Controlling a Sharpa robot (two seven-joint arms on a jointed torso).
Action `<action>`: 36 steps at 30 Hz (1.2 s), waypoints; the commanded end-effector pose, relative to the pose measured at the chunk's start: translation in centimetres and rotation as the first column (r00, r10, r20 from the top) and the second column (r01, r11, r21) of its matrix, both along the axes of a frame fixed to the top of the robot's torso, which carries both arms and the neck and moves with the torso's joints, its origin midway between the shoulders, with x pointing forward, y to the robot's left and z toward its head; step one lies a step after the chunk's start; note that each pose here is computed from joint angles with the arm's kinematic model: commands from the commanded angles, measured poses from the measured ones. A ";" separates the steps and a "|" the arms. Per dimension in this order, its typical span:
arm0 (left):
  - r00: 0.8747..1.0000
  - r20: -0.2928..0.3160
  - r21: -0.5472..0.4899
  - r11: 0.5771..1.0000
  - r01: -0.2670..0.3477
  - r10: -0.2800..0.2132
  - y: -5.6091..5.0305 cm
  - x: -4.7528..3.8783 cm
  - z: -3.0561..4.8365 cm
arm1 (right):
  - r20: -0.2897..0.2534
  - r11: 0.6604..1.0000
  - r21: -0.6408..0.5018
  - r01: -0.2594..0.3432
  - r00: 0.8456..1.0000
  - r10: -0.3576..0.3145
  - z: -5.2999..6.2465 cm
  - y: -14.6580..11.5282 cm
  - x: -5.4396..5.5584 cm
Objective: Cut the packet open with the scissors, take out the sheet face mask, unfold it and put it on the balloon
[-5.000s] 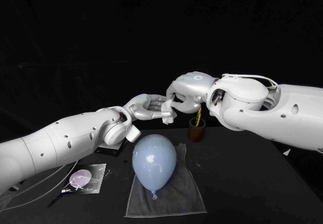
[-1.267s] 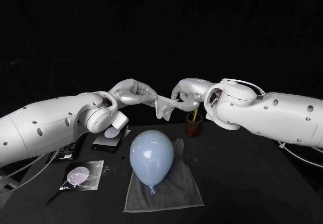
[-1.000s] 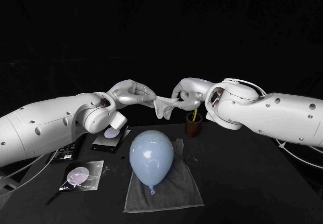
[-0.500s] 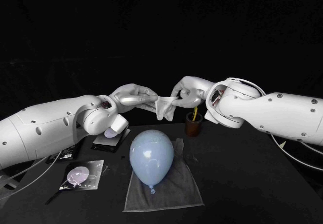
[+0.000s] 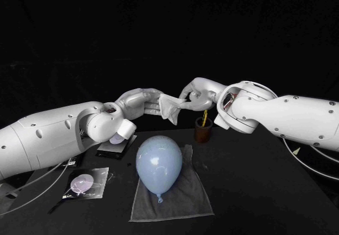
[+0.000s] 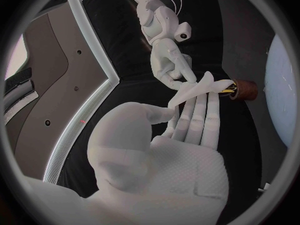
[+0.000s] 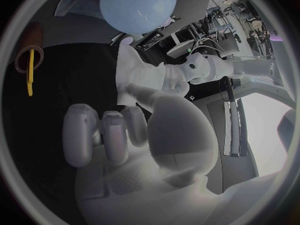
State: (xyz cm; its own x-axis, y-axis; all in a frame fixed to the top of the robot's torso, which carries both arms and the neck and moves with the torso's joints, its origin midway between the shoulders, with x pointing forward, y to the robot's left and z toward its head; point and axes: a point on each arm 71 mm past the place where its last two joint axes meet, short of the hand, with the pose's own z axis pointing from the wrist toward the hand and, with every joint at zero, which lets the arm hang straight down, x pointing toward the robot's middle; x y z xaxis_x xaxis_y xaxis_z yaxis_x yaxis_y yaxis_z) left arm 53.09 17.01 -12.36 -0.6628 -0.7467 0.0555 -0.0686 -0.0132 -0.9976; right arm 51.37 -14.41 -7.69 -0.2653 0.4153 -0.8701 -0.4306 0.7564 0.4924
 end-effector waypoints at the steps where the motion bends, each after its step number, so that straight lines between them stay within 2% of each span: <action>1: 0.998 -0.051 -0.089 0.995 -0.036 0.032 0.2 0.11 -0.09 | -0.029 0.996 0.084 -0.003 1.000 0.006 0.2 -0.2 -0.1; 4: 0.996 -0.075 -0.093 0.994 -0.059 0.053 0.3 0.13 -0.60 | -0.034 0.994 0.113 -0.007 0.999 0.011 0.3 -0.2 -0.2; 9: 0.989 -0.123 -0.101 0.991 -0.092 0.080 0.6 -0.07 -2.07 | -0.049 0.992 0.127 -0.006 0.999 0.012 0.4 -0.2 0.1; 15: 0.980 -0.175 -0.124 0.985 -0.117 0.094 0.7 -0.52 -4.38 | -0.109 0.998 0.062 -0.026 0.993 0.032 0.9 0.5 0.9; 20: 0.975 -0.203 -0.149 0.981 -0.123 0.092 0.7 -0.79 -5.76 | -0.165 0.999 0.011 -0.053 0.985 0.054 1.5 1.4 1.7; 22: 0.974 -0.209 -0.161 0.979 -0.126 0.091 0.6 -0.83 -6.18 | -0.199 0.998 -0.002 -0.069 0.978 0.067 1.7 1.8 2.0; 26: 0.970 -0.218 -0.193 0.970 -0.147 0.104 0.6 -0.75 -6.83 | -0.281 0.992 -0.019 -0.122 0.953 0.112 1.8 2.7 2.3; 29: 0.969 -0.218 -0.213 0.963 -0.164 0.117 0.6 -0.57 -7.11 | -0.341 0.984 -0.015 -0.178 0.926 0.162 1.7 3.2 2.2; 32: 0.965 -0.222 -0.233 0.953 -0.191 0.139 0.6 -0.29 -7.29 | -0.379 0.975 -0.013 -0.220 0.904 0.198 1.6 3.6 2.0; 36: 0.956 -0.230 -0.257 0.936 -0.239 0.181 0.8 0.14 -7.48 | -0.401 0.968 -0.014 -0.251 0.888 0.224 1.6 3.9 1.7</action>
